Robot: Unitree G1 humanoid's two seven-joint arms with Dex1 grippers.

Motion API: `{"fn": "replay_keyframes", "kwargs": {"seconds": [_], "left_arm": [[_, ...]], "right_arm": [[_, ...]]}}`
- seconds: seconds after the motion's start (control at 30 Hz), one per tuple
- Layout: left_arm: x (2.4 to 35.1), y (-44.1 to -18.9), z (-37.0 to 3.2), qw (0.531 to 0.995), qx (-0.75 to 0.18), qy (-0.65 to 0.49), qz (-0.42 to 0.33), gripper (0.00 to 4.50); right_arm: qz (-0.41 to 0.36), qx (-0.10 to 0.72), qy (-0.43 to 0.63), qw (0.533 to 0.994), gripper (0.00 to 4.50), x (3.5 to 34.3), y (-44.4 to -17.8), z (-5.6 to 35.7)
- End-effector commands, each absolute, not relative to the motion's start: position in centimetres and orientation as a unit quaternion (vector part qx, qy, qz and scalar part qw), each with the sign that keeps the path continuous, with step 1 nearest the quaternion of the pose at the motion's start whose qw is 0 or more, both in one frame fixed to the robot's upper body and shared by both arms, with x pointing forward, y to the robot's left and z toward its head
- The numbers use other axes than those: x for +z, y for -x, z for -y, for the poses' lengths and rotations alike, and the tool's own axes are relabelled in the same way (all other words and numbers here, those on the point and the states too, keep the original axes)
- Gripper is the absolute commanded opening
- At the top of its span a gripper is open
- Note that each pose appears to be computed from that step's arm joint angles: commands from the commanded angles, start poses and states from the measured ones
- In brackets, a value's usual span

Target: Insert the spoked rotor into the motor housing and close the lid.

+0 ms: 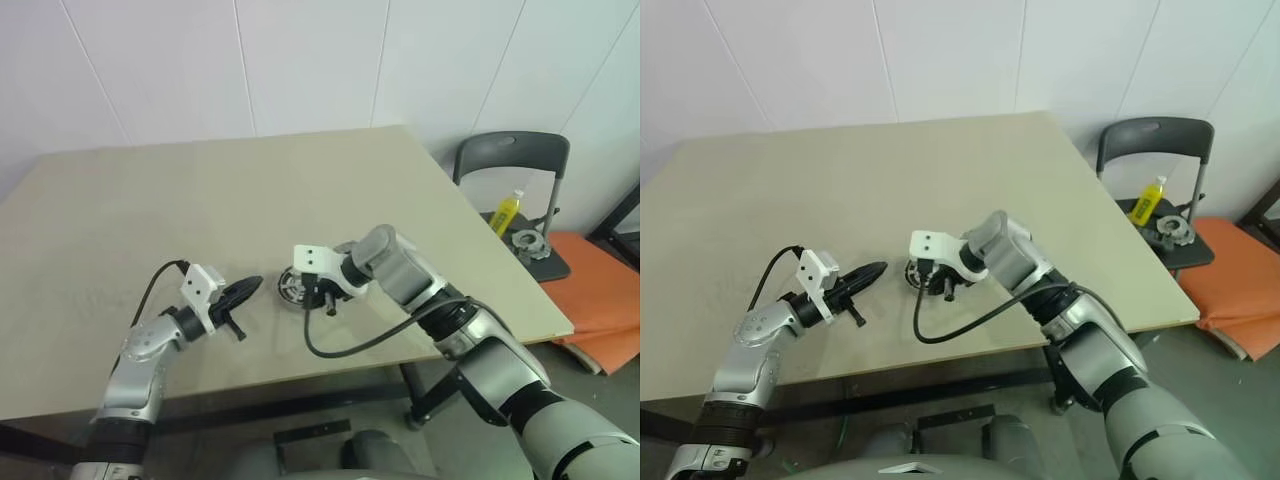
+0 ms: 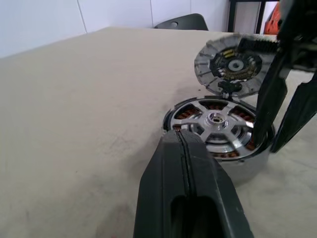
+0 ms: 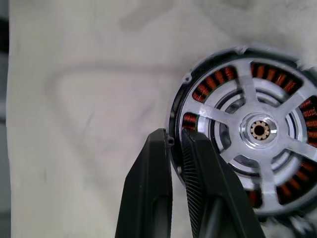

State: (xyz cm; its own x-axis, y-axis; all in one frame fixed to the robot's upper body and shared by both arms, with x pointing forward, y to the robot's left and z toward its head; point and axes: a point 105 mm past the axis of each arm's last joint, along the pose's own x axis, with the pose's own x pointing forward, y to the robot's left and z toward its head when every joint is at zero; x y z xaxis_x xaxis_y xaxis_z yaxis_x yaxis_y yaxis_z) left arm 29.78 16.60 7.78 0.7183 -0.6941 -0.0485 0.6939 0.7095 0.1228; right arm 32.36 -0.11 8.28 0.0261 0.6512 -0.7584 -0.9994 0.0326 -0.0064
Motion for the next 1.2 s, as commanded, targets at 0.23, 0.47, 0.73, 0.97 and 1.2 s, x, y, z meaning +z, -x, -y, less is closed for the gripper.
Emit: {"fn": "replay_keyframes", "kwargs": {"seconds": [0.23, 0.47, 0.73, 0.97, 1.2], "left_arm": [[9.4, -29.7, -16.7, 0.921, -0.379, -0.08, 0.031, 0.0], [8.9, -29.9, -16.5, 0.921, -0.382, -0.076, 0.024, 0.0], [9.2, -30.3, -16.3, 0.921, -0.381, -0.071, 0.029, 0.0], [9.2, -30.5, -16.3, 0.922, -0.38, -0.068, 0.03, 0.0], [9.0, -30.6, -16.2, 0.922, -0.38, -0.069, 0.025, 0.0]], "right_arm": [[-0.286, 0.65, 0.269, 0.651, 2.0, 9.4, -32.9, -0.9], [-0.17, 0.633, 0.242, 0.716, 2.3, 16.6, -36.8, -2.7], [-0.05, 0.423, 0.633, 0.646, 2.3, 17.1, -43.9, 2.8], [-0.106, 0.35, 0.779, 0.509, 1.37, 15.4, -45.7, 10.0], [-0.188, 0.383, 0.766, 0.482, 0.03, 15.2, -44.9, 13.3]]}}
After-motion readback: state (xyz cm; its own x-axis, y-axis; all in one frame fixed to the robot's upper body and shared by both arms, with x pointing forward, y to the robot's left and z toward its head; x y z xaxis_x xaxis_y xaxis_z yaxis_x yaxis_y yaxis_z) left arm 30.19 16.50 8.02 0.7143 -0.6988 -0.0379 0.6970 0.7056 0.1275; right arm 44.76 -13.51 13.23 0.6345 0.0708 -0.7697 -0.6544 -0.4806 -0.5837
